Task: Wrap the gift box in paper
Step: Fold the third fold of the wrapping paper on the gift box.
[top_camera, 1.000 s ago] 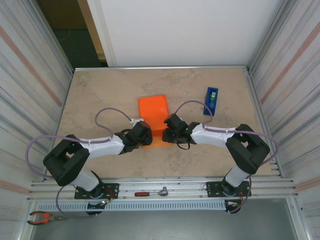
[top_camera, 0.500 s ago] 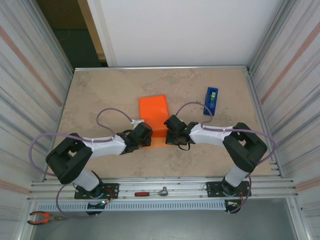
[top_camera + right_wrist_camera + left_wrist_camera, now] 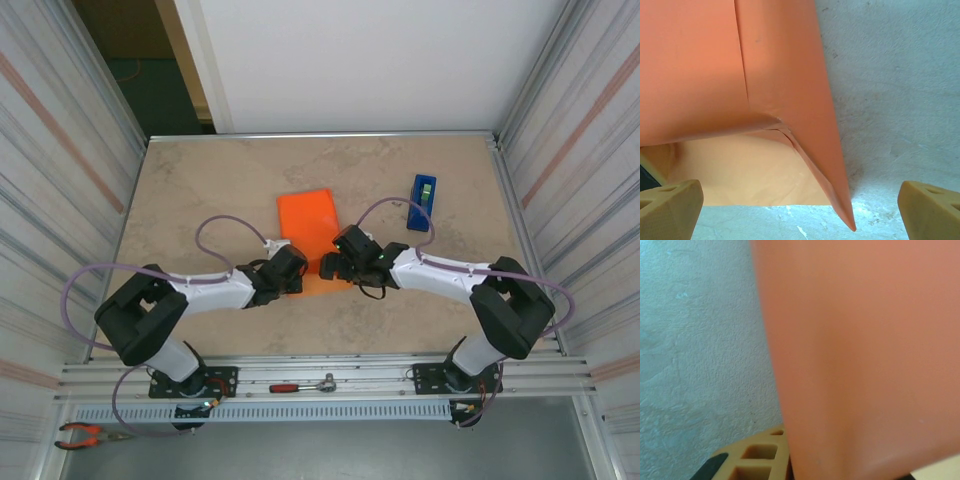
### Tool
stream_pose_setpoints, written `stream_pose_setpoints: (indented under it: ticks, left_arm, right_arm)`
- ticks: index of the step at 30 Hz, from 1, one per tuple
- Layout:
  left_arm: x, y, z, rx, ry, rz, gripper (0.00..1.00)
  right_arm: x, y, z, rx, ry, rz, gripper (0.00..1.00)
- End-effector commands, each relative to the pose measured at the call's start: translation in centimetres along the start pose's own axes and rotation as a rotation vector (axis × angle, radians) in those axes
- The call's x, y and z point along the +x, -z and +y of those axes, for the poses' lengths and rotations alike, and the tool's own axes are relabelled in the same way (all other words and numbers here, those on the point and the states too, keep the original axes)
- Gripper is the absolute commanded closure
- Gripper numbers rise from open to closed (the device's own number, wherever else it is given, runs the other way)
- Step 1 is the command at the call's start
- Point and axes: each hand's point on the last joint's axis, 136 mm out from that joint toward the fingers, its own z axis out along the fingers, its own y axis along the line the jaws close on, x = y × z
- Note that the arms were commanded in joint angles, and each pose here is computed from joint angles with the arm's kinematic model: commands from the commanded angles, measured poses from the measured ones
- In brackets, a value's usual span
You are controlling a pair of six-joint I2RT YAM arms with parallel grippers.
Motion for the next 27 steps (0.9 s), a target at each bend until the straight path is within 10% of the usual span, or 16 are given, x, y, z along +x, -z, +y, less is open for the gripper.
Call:
stream_pose_setpoints:
  ticks: [1, 9, 27]
  left_arm:
    - [-0.5, 0.0, -0.2, -0.023, -0.023, -0.018, 0.86]
    - [-0.6, 0.1, -0.3, -0.021, -0.028, -0.019, 0.85]
    - [-0.8, 1.4, -1.6, 0.060, 0.026, -0.015, 0.47]
  right_arm:
    - [-0.8, 0.5, -0.6, 0.049, 0.042, -0.008, 0.02]
    - [-0.7, -1.7, -1.6, 0.064, 0.009, 0.057, 0.04]
    - [0.7, -4.0, -1.1, 0.182, -0.065, 0.030, 0.87]
